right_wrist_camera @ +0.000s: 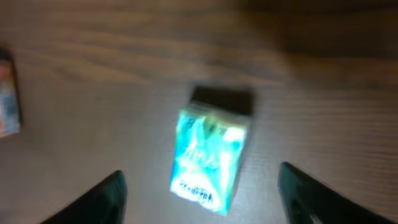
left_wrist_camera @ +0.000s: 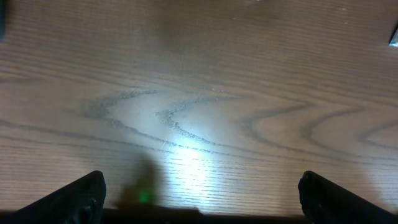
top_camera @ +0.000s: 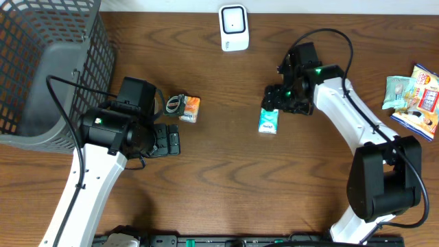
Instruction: Scan the item barcode
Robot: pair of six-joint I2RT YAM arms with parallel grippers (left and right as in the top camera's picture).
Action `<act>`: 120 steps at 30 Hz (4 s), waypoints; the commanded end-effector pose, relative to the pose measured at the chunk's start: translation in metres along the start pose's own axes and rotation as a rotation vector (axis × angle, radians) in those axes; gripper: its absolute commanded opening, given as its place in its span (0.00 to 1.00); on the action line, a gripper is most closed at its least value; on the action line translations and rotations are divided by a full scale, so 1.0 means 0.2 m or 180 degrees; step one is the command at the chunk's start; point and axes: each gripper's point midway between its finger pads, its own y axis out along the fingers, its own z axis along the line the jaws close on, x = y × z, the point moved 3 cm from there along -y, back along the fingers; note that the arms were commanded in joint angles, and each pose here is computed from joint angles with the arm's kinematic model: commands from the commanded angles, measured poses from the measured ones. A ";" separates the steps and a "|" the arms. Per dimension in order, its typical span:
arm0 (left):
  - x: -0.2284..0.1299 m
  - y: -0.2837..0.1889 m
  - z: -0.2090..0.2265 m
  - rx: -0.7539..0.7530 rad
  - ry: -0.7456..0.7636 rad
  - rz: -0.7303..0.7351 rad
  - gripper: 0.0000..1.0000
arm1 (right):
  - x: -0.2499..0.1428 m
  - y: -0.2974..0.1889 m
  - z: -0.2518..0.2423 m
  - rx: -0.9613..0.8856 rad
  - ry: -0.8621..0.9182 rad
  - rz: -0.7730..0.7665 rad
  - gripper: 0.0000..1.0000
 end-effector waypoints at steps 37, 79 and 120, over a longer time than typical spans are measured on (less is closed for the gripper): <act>-0.01 0.01 0.00 -0.0015 -0.0040 0.0031 0.98 | -0.24 0.30 -0.02 0.0398 0.0214 0.0107 0.20; -0.01 0.01 0.00 -0.0015 -0.0039 0.0031 0.98 | -0.16 -0.34 0.42 0.4145 -0.0640 0.0240 0.01; -0.01 0.01 0.00 -0.0016 -0.0040 0.0030 0.98 | -0.18 -0.72 0.50 0.4029 -0.1217 -0.0368 0.01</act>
